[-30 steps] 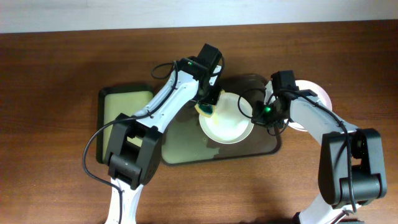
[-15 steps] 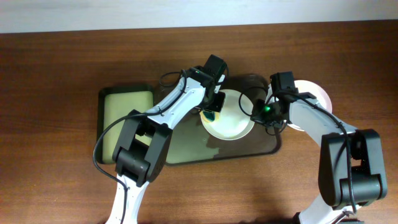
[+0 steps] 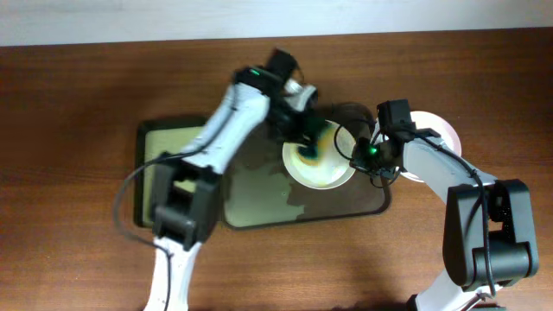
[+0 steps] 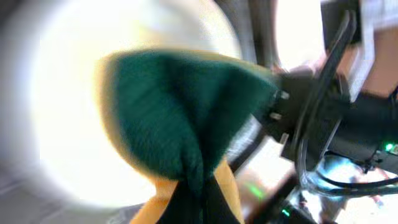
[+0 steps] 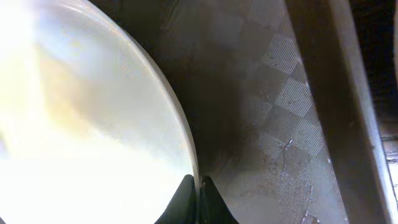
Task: Clean dirty plates on tray and stack at the side
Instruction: 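Scrub the cream plate with the sponge in the left gripper, then return the sponge with the left gripper to the yellow tray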
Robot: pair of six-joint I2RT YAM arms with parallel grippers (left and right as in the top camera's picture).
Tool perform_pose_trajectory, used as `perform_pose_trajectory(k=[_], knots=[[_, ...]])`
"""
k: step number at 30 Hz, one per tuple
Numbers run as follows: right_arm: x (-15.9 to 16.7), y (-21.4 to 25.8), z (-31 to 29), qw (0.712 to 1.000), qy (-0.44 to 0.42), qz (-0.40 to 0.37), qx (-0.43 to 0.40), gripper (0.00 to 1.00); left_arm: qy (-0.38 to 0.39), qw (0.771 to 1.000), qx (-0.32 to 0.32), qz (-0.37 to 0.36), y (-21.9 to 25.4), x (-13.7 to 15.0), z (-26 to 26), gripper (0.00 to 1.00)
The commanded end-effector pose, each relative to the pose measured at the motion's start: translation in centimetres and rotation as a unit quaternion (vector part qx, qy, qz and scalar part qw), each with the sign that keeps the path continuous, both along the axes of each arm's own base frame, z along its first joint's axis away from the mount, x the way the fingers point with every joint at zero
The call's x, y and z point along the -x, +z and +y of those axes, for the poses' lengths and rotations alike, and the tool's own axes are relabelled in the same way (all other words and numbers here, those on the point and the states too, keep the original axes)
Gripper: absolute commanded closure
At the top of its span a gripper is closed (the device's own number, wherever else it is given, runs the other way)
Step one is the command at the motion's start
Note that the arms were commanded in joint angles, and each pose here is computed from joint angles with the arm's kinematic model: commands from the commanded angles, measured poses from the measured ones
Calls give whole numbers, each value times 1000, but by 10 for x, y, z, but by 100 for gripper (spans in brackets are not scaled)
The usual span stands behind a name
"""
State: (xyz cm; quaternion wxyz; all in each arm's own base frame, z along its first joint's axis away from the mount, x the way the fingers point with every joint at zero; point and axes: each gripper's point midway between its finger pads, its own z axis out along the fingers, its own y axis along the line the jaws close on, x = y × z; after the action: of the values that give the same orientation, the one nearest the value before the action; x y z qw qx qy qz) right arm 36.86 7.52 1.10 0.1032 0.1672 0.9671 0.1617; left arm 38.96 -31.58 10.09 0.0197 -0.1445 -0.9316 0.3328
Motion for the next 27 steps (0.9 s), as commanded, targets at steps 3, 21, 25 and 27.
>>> perform_pose_trajectory(k=[3, 21, 25, 27], knots=[[10, -11, -4, 1000, -2, 19, 13, 91, 191, 873, -439, -91, 65, -15, 249, 100], [11, -12, -4, 1000, 0, 21, 14, 68, 190, 924, -326, 58, -95, 31, 302, 100], [11, -12, -4, 1000, 0, 21, 14, 67, 203, 945, -247, 71, -90, 29, 312, 100], [11, -12, -4, 1000, 0, 21, 14, 67, 226, 946, -229, 50, -74, 22, 320, 100]])
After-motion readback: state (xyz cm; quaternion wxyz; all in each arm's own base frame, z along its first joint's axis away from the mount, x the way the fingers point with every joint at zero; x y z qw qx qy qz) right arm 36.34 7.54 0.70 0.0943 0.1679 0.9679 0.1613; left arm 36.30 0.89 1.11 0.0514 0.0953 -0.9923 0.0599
